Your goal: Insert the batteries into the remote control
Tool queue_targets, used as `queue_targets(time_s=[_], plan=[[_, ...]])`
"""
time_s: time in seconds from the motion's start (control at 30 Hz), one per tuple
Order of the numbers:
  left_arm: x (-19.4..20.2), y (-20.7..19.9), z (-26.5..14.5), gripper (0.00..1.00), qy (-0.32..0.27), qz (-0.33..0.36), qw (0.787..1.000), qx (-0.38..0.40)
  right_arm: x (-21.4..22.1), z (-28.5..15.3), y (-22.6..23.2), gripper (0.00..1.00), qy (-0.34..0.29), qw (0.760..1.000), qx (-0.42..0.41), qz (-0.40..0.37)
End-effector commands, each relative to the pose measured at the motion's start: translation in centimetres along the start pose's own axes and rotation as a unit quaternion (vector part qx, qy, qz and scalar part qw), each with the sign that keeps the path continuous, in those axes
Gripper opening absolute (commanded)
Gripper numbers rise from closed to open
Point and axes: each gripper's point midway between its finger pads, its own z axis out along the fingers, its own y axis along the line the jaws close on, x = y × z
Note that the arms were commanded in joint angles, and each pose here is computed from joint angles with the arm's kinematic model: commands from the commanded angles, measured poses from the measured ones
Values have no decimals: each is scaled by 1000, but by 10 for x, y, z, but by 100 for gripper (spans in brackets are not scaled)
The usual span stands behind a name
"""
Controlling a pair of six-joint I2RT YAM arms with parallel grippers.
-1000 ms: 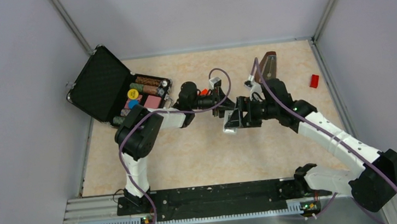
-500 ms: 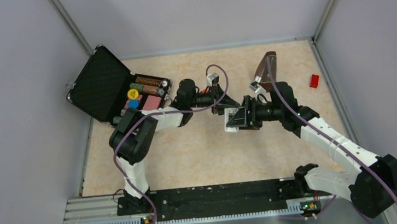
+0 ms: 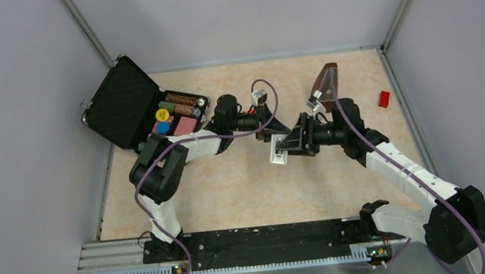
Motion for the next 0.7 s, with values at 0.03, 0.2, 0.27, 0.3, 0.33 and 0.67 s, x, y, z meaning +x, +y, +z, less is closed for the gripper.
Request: queue_targets(time_s=[0.03, 0.2, 0.27, 0.3, 0.33, 0.67], plan=[[14, -44, -5, 0, 24, 66, 997, 33, -12, 4, -1, 62, -18, 1000, -5, -9], [12, -44, -4, 0, 25, 65, 997, 35, -13, 4, 2, 68, -17, 1000, -13, -14], [12, -44, -4, 0, 26, 64, 997, 36, -15, 4, 4, 73, -21, 999, -16, -19], [13, -44, -3, 0, 27, 65, 997, 36, -16, 4, 6, 74, -23, 999, -17, -21], [12, -43, -3, 0, 27, 63, 997, 37, -18, 4, 7, 76, -26, 999, -19, -23], [8, -42, -2, 0, 22, 49, 998, 45, -17, -8, 32, 82, -35, 996, -59, -57]])
